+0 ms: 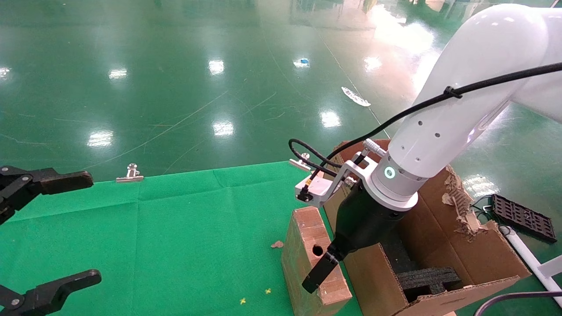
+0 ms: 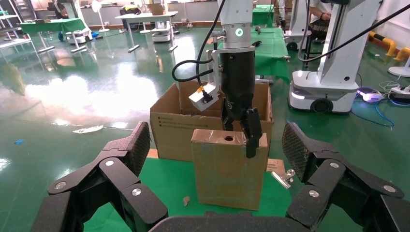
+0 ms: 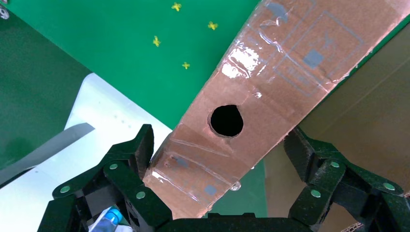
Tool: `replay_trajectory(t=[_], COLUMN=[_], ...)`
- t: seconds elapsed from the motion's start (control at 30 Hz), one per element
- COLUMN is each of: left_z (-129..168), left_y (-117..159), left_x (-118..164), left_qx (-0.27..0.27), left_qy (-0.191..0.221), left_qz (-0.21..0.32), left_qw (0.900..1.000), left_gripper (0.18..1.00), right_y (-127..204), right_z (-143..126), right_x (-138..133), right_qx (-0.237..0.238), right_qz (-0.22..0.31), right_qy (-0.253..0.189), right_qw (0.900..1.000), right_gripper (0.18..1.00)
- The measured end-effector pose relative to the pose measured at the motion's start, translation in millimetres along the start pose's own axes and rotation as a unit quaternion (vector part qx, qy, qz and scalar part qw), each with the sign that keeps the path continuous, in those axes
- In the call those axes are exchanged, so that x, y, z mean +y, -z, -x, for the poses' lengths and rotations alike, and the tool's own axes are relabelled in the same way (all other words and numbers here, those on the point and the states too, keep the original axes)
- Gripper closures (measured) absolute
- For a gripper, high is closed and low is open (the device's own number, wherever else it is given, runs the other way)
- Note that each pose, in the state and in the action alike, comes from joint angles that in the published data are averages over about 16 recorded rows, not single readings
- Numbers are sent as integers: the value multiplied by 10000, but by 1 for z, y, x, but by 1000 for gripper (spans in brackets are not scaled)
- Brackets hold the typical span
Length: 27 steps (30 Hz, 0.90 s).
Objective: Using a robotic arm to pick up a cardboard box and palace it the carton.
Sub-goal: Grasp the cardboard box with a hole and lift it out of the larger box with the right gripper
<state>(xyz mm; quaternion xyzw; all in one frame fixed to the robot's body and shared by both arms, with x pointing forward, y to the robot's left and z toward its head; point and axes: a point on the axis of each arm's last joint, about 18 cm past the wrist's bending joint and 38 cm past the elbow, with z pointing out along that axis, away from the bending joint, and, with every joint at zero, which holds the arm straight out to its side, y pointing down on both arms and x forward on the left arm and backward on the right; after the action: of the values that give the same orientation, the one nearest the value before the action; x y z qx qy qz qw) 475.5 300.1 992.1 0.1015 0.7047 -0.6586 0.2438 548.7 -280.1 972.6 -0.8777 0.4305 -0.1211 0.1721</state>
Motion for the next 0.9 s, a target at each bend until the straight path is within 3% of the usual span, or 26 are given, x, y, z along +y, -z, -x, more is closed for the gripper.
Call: replay_trajectory(t=[0.37,0.57,0.9], left_z=[0,0,0], left_y=[0,0,0], left_x=[0,0,0], left_qx=[0,0,0], left_qy=[0,0,0], left_qz=[0,0,0], left_qw=[10000,10000,10000], left_gripper=[236,310,520], right_y=[-5,-6,6], right_z=[-3,-6,-10], right_x=[7,10,5], right_qx=[126,154,168], right_qz=[123,152,-219], right_qy=[40,43,152], right_qw=[9998,9998,9995], right_gripper=[268,361,572])
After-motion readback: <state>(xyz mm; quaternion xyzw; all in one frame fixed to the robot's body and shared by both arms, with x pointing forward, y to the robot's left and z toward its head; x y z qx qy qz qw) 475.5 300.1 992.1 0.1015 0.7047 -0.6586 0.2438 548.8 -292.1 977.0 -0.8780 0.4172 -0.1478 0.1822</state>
